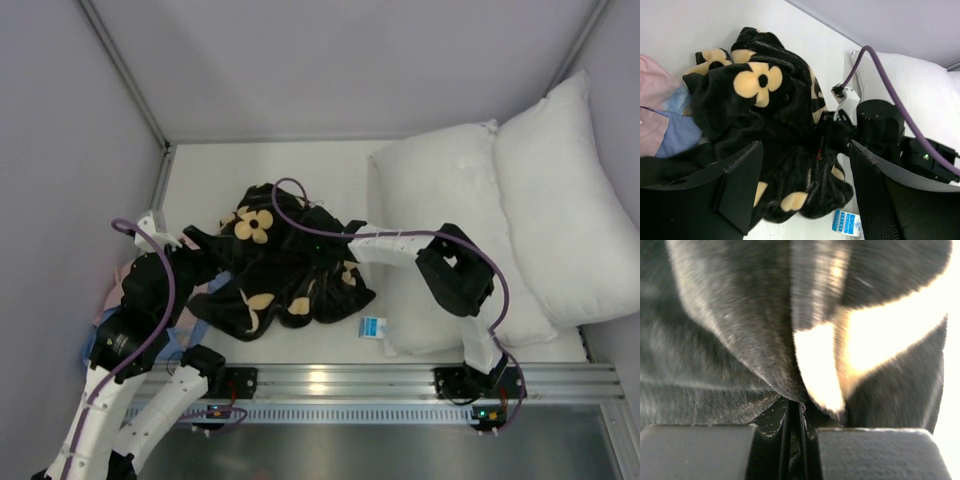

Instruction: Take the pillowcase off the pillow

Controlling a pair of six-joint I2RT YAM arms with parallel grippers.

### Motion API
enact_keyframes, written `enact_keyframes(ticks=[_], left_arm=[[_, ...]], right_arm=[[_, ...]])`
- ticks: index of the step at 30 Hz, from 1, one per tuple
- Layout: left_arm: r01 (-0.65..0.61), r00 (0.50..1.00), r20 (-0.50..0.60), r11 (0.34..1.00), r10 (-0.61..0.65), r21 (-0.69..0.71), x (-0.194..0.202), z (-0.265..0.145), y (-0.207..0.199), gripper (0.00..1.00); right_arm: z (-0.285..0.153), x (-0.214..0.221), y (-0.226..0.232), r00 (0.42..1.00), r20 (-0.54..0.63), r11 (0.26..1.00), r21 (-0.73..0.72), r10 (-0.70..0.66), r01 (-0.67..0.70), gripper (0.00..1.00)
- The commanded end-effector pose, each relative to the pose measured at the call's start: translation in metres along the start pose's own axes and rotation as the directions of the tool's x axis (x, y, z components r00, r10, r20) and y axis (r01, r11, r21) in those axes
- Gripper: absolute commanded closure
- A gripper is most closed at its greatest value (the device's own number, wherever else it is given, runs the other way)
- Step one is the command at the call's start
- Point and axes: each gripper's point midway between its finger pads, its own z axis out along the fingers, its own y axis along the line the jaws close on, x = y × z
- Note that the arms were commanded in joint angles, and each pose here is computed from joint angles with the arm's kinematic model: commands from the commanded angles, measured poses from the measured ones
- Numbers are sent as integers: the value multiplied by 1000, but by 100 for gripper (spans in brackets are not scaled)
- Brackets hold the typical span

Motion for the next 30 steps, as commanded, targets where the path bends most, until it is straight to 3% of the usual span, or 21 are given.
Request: enact_keyframes(ticks=[1,7,11,15,18,20,23,24,27,30], left_arm=[[6,1000,5,1000,-6,16,-3,0,-5,27],[5,1000,-4,1000,-5,24,-2,0,-7,27],[-1,1000,2,1000,1,23,-4,0,-7,26],[-5,1000,-13,1000,5,13,0,4,-6,26],[4,1000,-20,1000,-4,27,1,3,-9,26],[7,1000,-18,999,-6,39,0,3,-11,26],[3,1000,-19,999,-2,34,1,5,-10,26],[-1,1000,-28,1000,2,24,4,7,-9,26],[-14,997,-69,1000,14,11,14,16,-8,25],[-28,992,-126,1000,27,-3,25,27,-8,21]], right_arm=[[-6,-17,-87,999,-34,952,304,-27,37,93],[-17,-72,-143,998,16,909,411,65,-65,90],[-40,-97,-165,995,85,869,487,55,-90,88],[-76,-121,-150,988,152,876,477,0,-73,85],[-102,-128,-96,976,203,935,354,-77,0,78],[-116,-127,-47,964,248,985,165,-93,52,69],[-129,-122,-24,960,279,999,19,-35,31,54],[-132,-121,-24,959,284,1000,12,-27,25,51],[-148,-121,-27,948,314,999,31,-51,44,25],[-161,-118,-41,935,345,993,100,-87,56,19]])
